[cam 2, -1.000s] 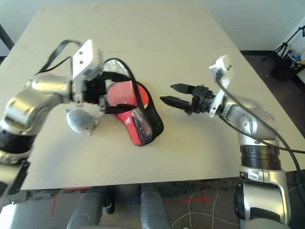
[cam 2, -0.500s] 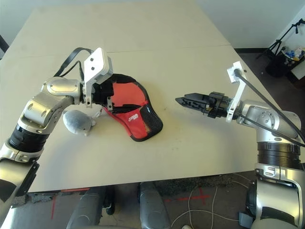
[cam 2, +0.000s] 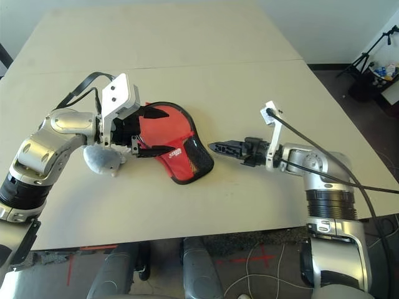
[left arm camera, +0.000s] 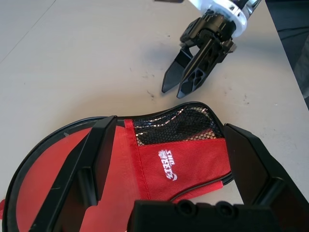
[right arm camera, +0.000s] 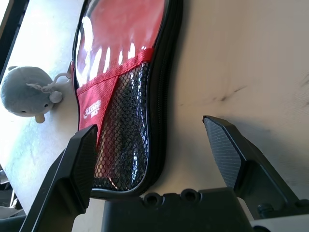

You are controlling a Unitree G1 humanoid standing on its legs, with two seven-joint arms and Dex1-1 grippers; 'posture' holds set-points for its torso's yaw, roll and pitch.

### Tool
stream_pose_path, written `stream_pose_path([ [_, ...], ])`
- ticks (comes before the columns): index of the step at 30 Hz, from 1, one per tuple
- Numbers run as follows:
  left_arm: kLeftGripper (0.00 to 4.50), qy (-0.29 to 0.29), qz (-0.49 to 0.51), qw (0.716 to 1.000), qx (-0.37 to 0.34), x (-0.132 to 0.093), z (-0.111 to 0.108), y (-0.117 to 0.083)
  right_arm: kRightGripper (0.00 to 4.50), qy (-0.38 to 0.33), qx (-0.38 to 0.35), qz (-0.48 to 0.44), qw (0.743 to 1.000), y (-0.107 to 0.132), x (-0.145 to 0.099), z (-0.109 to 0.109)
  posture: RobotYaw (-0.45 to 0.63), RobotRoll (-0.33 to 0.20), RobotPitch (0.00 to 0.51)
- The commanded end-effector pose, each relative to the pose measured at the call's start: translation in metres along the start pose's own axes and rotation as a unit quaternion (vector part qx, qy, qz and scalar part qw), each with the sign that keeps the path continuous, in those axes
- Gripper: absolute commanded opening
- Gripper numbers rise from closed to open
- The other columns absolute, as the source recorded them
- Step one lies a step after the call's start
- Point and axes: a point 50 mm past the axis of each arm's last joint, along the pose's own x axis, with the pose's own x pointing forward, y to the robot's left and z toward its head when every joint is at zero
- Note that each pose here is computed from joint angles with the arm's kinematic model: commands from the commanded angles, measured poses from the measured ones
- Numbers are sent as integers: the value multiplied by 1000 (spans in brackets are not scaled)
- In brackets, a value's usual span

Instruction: Store the ping-pong paddle in its case and zip it.

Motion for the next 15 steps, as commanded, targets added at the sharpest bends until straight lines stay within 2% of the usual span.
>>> stream_pose_path([
  [1, 4500, 2, 3, 1000, 6, -2, 3, 1, 4479, 23, 12, 5, 1000, 3, 11, -7, 15, 0, 179],
  [7, 4500, 6, 2, 1000, 3, -4, 0, -1, 4479, 45, 33, 24, 998, 11, 27, -18, 20, 0, 177],
  [15, 4500, 8, -1, 1000, 0, -3, -1, -2, 4479, 51, 59, 28, 997, 13, 35, -25, 15, 0, 187],
])
